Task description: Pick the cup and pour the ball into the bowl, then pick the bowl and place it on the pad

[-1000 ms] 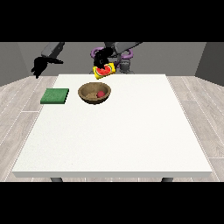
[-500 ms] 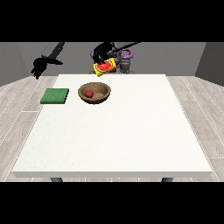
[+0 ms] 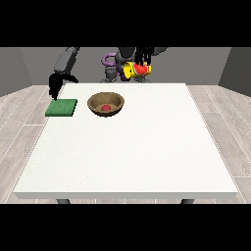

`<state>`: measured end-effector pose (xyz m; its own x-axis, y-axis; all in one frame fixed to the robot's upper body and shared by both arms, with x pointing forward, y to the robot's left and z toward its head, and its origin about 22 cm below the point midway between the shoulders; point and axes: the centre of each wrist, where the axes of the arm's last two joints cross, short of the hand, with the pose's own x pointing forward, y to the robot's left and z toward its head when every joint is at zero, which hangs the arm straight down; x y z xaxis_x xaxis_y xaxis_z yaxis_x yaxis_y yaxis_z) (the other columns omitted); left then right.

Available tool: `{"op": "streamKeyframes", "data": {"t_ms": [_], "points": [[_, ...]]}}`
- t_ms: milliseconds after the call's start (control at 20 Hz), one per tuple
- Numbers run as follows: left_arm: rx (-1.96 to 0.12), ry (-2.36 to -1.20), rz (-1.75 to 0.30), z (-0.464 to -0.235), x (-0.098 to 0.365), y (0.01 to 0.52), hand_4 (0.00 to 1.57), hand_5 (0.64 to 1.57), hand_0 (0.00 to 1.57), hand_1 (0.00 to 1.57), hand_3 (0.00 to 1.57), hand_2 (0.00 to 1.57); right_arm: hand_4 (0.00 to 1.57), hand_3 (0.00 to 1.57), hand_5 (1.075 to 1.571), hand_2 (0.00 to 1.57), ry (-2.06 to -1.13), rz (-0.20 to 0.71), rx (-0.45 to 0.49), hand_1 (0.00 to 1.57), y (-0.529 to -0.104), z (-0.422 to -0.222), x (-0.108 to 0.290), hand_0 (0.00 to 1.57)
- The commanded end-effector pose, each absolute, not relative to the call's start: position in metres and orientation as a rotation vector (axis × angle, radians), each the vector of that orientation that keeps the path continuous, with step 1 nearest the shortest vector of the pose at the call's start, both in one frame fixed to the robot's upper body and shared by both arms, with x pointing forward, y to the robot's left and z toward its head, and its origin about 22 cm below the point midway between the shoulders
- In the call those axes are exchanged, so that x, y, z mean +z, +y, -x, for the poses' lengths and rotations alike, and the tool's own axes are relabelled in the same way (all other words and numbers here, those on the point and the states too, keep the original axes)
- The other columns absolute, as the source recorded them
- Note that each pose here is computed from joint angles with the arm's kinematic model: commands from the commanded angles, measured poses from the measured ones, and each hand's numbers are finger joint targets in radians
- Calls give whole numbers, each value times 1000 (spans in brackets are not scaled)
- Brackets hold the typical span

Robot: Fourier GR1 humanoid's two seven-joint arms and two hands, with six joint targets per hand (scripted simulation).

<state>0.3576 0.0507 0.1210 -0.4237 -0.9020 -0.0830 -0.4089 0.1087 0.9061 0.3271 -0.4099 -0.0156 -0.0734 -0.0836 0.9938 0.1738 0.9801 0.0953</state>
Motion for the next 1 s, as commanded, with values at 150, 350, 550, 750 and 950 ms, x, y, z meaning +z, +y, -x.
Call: {"op": "streamKeyframes", "data": {"t_ms": [150,350,550,750,950], "points": [[-801,-2000,-811,-364,123,98,996,1564,1294,1294,1528,1571,236,0,1561,0,-1693,95,-263,0,-404,-337,-6,0],[-623,-2018,-600,-372,122,117,821,1549,1081,1081,905,1089,305,0,1569,0,-1717,3,-261,0,-382,-350,-2,0],[-418,-2069,-412,-378,119,129,832,1559,287,287,0,0,393,0,1570,0,-1764,-66,-220,0,-346,-377,19,0],[-316,-1976,-283,-361,62,146,0,1531,0,0,0,0,331,0,1559,0,-1691,-81,-161,0,-326,-374,5,0],[-315,-1900,-284,-373,50,171,0,1519,0,0,0,0,111,0,1541,0,-1644,-108,-124,0,-288,-377,-2,0]]}}
